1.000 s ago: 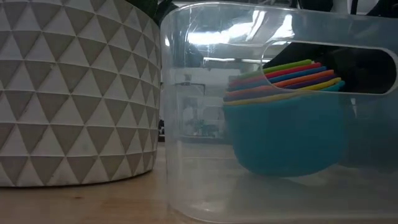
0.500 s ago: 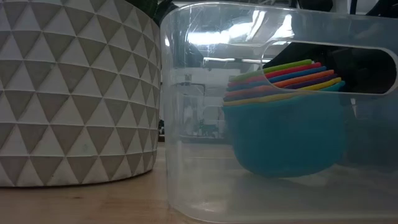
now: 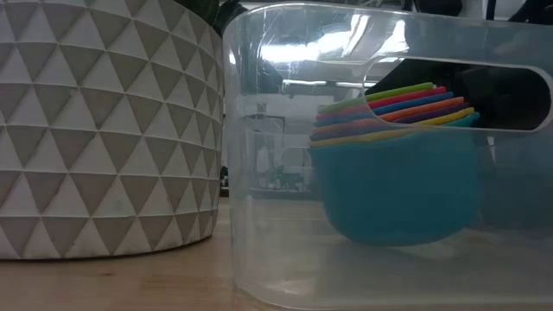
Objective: Nest measuring cups in basket
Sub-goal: Put the nested measuring cups into the transparent bin, then return to Home Position
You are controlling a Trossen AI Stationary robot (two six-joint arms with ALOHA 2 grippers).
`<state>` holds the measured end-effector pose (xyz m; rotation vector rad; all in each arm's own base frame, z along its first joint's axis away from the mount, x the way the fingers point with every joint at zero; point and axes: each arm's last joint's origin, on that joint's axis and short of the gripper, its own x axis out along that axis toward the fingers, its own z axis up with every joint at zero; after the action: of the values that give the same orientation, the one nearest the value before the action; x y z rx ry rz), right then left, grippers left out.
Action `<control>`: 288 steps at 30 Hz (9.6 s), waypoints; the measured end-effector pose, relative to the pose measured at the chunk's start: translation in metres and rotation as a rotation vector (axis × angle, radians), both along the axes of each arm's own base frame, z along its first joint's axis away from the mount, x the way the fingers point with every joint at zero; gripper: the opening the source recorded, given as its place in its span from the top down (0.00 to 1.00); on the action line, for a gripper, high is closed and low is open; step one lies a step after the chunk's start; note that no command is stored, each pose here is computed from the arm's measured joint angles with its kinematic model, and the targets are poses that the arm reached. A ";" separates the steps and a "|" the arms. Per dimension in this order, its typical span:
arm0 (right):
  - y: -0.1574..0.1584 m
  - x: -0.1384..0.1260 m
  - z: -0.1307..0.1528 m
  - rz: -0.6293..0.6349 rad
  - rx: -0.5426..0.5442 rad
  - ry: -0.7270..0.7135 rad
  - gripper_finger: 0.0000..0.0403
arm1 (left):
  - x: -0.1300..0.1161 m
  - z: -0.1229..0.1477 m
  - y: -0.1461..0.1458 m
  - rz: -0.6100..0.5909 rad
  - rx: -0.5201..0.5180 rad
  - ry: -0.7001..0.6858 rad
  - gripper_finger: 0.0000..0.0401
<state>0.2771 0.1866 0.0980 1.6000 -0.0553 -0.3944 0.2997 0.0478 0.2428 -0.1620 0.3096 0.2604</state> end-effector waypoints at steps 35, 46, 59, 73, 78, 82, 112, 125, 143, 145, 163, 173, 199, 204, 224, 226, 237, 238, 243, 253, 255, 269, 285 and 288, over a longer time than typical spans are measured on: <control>0.007 -0.011 0.000 -0.102 -0.103 -0.017 0.47 | 0.000 0.000 0.000 0.000 0.000 0.000 0.66; 0.013 -0.020 -0.003 -0.128 -0.152 -0.001 0.47 | 0.000 0.000 0.000 0.000 0.000 0.000 0.66; 0.029 -0.039 -0.002 -0.194 -0.195 -0.042 0.47 | 0.000 0.000 0.000 0.000 0.000 0.000 0.66; 0.026 -0.045 0.000 -0.398 -0.273 -0.087 0.47 | 0.000 0.000 0.000 0.000 0.000 0.000 0.66; 0.026 -0.046 0.000 -0.425 -0.296 -0.086 0.47 | 0.000 0.000 0.000 0.000 0.000 0.000 0.66; 0.026 -0.046 0.000 -0.423 -0.311 -0.078 0.47 | 0.000 0.000 0.000 0.000 0.000 0.000 0.66; -0.002 -0.022 0.065 -0.163 -0.755 0.183 0.47 | 0.000 0.000 0.000 0.000 0.000 0.000 0.66; -0.023 0.001 0.058 0.116 -0.723 0.181 0.47 | 0.000 0.000 0.000 0.000 0.000 0.000 0.66; -0.023 -0.001 0.067 0.208 -0.778 0.179 0.47 | 0.000 0.000 0.000 0.000 0.000 0.000 0.66; -0.025 -0.003 0.076 0.214 -0.812 0.183 0.47 | 0.000 0.000 0.000 0.000 0.000 0.000 0.66; -0.062 -0.048 0.097 0.491 -0.878 0.573 0.47 | -0.014 0.027 -0.003 -0.036 0.088 -0.074 0.66; -0.068 -0.052 0.090 0.439 -0.947 0.683 0.47 | -0.042 0.058 -0.023 -0.106 0.138 -0.132 0.66; -0.057 -0.038 0.058 0.525 -0.899 0.719 0.47 | -0.045 0.059 -0.027 -0.127 0.143 -0.128 0.66; -0.058 -0.038 0.060 0.487 -0.918 0.716 0.47 | -0.045 0.059 -0.027 -0.126 0.143 -0.128 0.66; -0.088 -0.046 0.120 0.441 -1.094 0.583 0.47 | -0.050 0.072 -0.028 -0.121 0.162 -0.225 0.66; -0.097 -0.050 0.134 0.425 -1.157 0.556 0.47 | -0.055 0.080 -0.028 -0.124 0.201 -0.261 0.66; -0.142 -0.101 0.209 0.285 -1.380 0.352 0.47 | -0.125 0.118 -0.033 -0.123 0.281 -0.351 0.66; -0.145 -0.107 0.214 0.267 -1.393 0.334 0.47 | -0.133 0.119 -0.034 -0.123 0.280 -0.351 0.66; -0.158 -0.139 0.233 0.187 -1.457 0.262 0.47 | -0.175 0.118 -0.037 -0.130 0.265 -0.291 0.66; -0.172 -0.181 0.250 0.079 -1.442 0.138 0.47 | -0.233 0.086 -0.041 -0.128 0.267 -0.307 0.66; -0.173 -0.185 0.251 0.061 -1.435 0.130 0.47 | -0.240 0.074 -0.041 -0.125 0.268 -0.323 0.66; -0.175 -0.189 0.250 0.047 -1.440 0.159 0.47 | -0.245 0.020 -0.042 -0.124 0.252 -0.335 0.66; -0.175 -0.188 0.250 0.046 -1.399 0.140 0.47 | -0.219 -0.029 -0.040 -0.131 0.215 -0.325 0.66; -0.175 -0.188 0.250 0.046 -1.401 0.141 0.47 | -0.214 -0.040 -0.040 -0.132 0.214 -0.317 0.66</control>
<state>0.0893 0.0119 0.3481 0.1906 -0.1467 -0.3014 0.0853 0.0078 0.2032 0.0296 -0.0233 0.1323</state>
